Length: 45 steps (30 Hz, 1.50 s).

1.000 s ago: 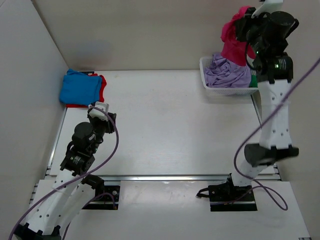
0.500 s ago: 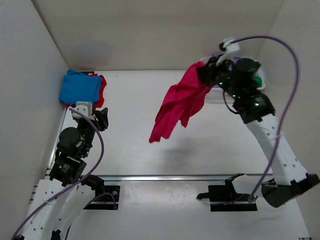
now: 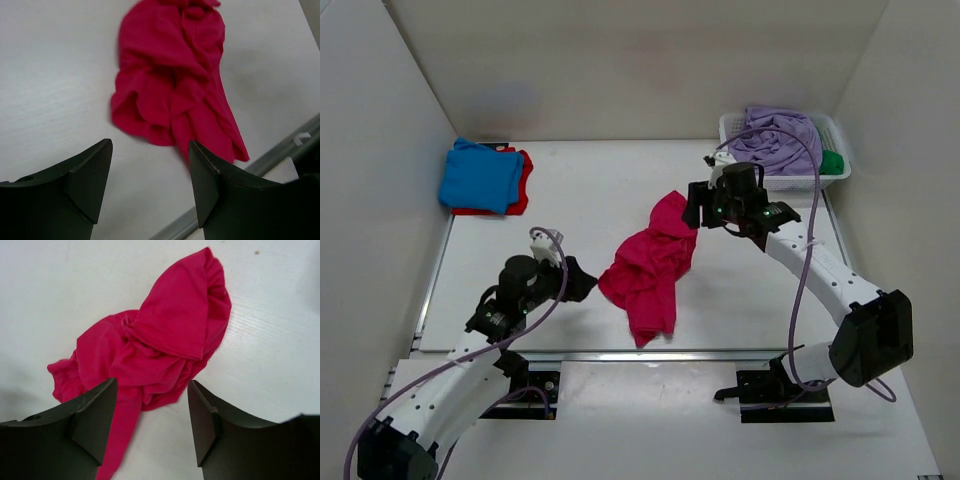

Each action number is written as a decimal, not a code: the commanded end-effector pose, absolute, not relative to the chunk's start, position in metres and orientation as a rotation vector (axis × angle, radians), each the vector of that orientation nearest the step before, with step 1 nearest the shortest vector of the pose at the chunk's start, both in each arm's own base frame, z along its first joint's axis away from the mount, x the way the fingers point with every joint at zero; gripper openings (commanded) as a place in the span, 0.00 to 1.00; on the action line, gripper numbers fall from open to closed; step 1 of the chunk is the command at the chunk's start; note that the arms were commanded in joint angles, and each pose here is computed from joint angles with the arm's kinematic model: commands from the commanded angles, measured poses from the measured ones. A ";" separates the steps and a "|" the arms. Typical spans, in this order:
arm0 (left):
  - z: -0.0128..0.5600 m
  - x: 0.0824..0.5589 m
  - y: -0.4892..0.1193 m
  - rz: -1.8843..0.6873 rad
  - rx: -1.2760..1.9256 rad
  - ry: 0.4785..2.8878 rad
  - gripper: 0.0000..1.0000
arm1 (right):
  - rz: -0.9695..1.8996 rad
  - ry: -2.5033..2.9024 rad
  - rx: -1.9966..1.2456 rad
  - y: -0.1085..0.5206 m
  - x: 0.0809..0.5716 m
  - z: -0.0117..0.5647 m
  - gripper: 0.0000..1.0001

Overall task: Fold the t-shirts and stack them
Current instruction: Move the tshirt to the center of the board, then flatten out the tshirt

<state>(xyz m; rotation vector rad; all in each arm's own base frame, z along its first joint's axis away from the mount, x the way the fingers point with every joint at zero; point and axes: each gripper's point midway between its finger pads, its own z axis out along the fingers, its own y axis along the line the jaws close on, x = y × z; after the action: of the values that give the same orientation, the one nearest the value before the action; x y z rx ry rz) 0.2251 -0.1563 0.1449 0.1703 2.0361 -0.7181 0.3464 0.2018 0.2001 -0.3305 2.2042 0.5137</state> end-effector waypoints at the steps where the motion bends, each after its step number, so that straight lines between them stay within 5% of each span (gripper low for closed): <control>1: 0.157 0.217 -0.185 -0.906 0.142 1.992 0.71 | 0.512 2.124 -0.314 0.201 0.361 0.216 0.55; 11: 0.146 0.220 -0.171 -0.884 0.097 2.018 0.70 | 0.471 2.270 -0.313 0.195 0.398 0.141 0.64; 23: 0.146 0.223 -0.163 -0.850 0.073 2.006 0.70 | 0.556 2.382 -0.204 0.202 0.419 0.088 0.31; 39: 0.137 0.224 -0.155 -0.831 0.052 2.008 0.72 | 0.599 2.476 -0.137 0.199 0.416 0.062 0.42; 43: 0.135 0.223 -0.153 -0.822 0.048 2.010 0.72 | 0.639 2.466 -0.153 0.207 0.415 0.070 0.00; 45: 0.132 0.223 -0.153 -0.819 0.049 2.019 0.72 | 0.634 2.450 -0.162 0.206 0.416 0.083 0.00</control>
<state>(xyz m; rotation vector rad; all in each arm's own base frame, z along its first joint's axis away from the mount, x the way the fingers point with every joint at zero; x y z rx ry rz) 0.2242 -0.1553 0.1363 0.0432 2.0159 -0.8272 0.4008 0.2002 0.0483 -0.1534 2.5309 0.6007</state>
